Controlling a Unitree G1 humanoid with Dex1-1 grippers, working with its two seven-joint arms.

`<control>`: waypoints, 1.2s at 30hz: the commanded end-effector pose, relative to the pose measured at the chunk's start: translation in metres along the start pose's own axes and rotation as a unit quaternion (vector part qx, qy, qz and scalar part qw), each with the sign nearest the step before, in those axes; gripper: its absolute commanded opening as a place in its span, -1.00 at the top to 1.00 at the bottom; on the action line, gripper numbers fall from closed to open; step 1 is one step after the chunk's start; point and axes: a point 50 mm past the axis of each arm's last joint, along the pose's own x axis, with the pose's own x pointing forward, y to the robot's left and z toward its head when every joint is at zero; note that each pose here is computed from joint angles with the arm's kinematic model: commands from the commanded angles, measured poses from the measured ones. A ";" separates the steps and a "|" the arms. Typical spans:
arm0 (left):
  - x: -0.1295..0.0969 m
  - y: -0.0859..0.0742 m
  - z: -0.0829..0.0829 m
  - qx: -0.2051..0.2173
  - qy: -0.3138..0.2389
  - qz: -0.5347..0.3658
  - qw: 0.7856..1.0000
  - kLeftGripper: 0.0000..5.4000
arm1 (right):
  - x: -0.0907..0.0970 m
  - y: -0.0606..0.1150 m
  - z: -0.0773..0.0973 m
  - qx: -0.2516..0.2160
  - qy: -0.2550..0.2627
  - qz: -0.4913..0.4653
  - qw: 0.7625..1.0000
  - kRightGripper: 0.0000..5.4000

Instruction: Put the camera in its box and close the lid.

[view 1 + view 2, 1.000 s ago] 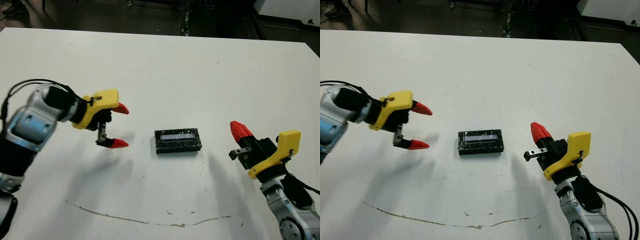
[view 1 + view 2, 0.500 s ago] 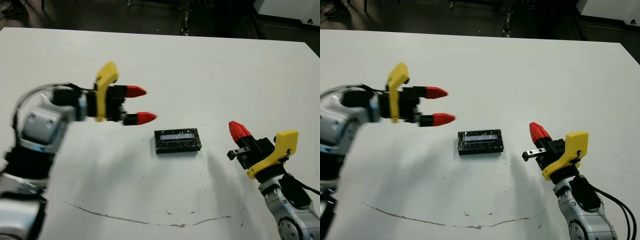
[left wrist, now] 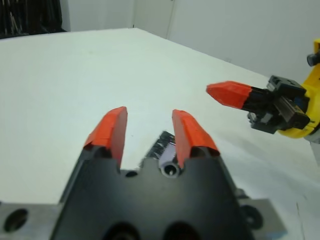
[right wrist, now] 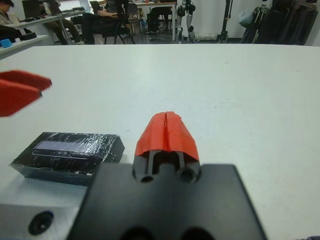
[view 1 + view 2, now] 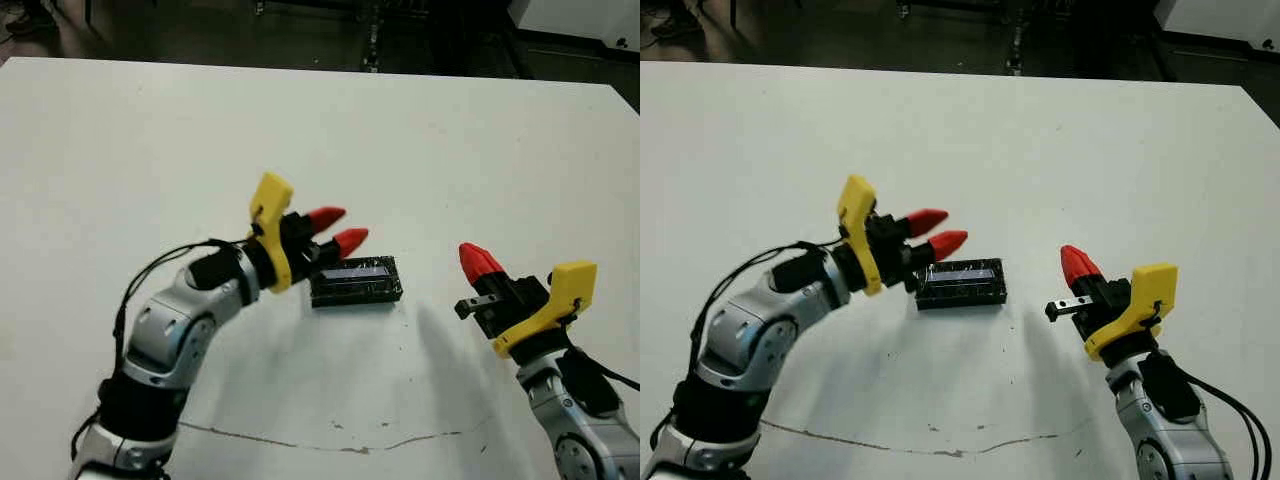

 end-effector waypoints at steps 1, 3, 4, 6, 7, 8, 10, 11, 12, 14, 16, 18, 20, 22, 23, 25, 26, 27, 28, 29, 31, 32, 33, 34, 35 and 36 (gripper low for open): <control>0.002 -0.003 -0.009 -0.008 0.028 0.000 1.000 0.44 | -0.002 -0.003 0.000 -0.003 -0.001 -0.010 1.000 1.00; 0.004 -0.004 -0.013 -0.020 0.040 0.001 0.999 0.56 | -0.002 -0.003 0.000 -0.004 -0.001 -0.010 1.000 1.00; 0.005 -0.004 -0.015 -0.026 0.048 0.002 0.999 0.59 | -0.002 -0.003 0.000 -0.004 -0.002 -0.009 1.000 1.00; 0.007 -0.005 -0.020 -0.042 0.069 0.007 0.997 0.69 | -0.002 -0.003 -0.001 -0.002 -0.001 -0.010 1.000 1.00; 0.008 -0.005 -0.021 -0.047 0.079 0.009 0.996 0.76 | -0.002 -0.003 -0.001 -0.001 0.000 -0.011 1.000 1.00; 0.008 -0.006 -0.022 -0.053 0.087 0.009 0.995 0.82 | -0.002 -0.003 -0.001 -0.001 0.001 -0.012 1.000 1.00; 0.011 -0.006 -0.025 -0.062 0.100 0.008 0.993 0.91 | -0.002 -0.003 -0.001 -0.001 0.001 -0.011 1.000 1.00; 0.012 -0.007 -0.027 -0.065 0.106 0.008 0.992 0.96 | -0.002 -0.002 -0.001 0.001 0.001 -0.010 1.000 1.00; 0.013 -0.006 -0.028 -0.071 0.115 0.010 0.991 1.00 | -0.002 -0.002 -0.001 0.003 0.001 -0.010 1.000 1.00; 0.015 -0.005 -0.032 -0.081 0.129 0.016 0.988 1.00 | -0.002 -0.002 -0.001 0.008 0.002 -0.007 1.000 1.00; 0.017 -0.003 -0.036 -0.084 0.142 0.030 0.986 1.00 | -0.002 -0.002 -0.001 0.004 0.002 -0.008 1.000 1.00; 0.018 -0.002 -0.039 -0.087 0.154 0.043 0.983 1.00 | -0.002 -0.003 -0.001 0.001 0.003 -0.010 1.000 1.00; 0.019 0.000 -0.043 -0.087 0.161 0.049 0.982 1.00 | -0.002 -0.003 -0.001 0.000 0.002 -0.010 1.000 1.00; 0.020 0.000 -0.045 -0.088 0.171 0.053 0.980 1.00 | -0.002 -0.003 -0.001 0.001 0.000 -0.009 1.000 1.00; 0.020 0.001 -0.047 -0.089 0.175 0.053 0.979 1.00 | -0.002 -0.003 -0.001 -0.001 0.000 -0.009 1.000 1.00; 0.020 0.001 -0.051 -0.094 0.180 0.051 0.978 1.00 | -0.002 -0.003 -0.001 -0.001 0.002 -0.007 1.000 1.00; 0.020 0.001 -0.053 -0.098 0.182 0.051 0.977 1.00 | -0.002 -0.003 -0.001 0.001 0.002 -0.006 1.000 1.00; 0.020 0.001 -0.055 -0.102 0.185 0.051 0.976 1.00 | -0.002 -0.003 -0.001 0.004 0.002 -0.006 1.000 1.00; 0.020 0.000 -0.056 -0.105 0.187 0.051 0.976 1.00 | -0.002 -0.002 -0.001 0.005 0.002 -0.006 1.000 1.00; 0.020 0.000 -0.058 -0.107 0.188 0.049 0.975 1.00 | -0.002 -0.002 -0.001 0.006 0.002 -0.007 1.000 1.00; 0.020 -0.001 -0.059 -0.110 0.194 0.046 0.974 1.00 | -0.002 -0.002 -0.002 0.006 0.003 -0.006 1.000 1.00; 0.020 -0.002 -0.059 -0.110 0.196 0.044 0.973 1.00 | -0.002 -0.002 -0.002 0.007 0.004 -0.006 1.000 1.00; 0.020 -0.003 -0.060 -0.109 0.197 0.043 0.973 1.00 | -0.002 -0.001 -0.002 0.007 0.004 -0.005 1.000 1.00; 0.021 -0.004 -0.060 -0.110 0.198 0.042 0.973 1.00 | -0.002 -0.001 -0.002 0.006 0.005 -0.005 1.000 1.00; 0.021 -0.005 -0.060 -0.112 0.198 0.041 0.973 1.00 | -0.002 -0.001 -0.002 0.007 0.005 -0.005 1.000 1.00; 0.022 -0.006 -0.060 -0.113 0.198 0.039 0.973 1.00 | -0.002 -0.001 -0.002 0.006 0.005 -0.004 1.000 1.00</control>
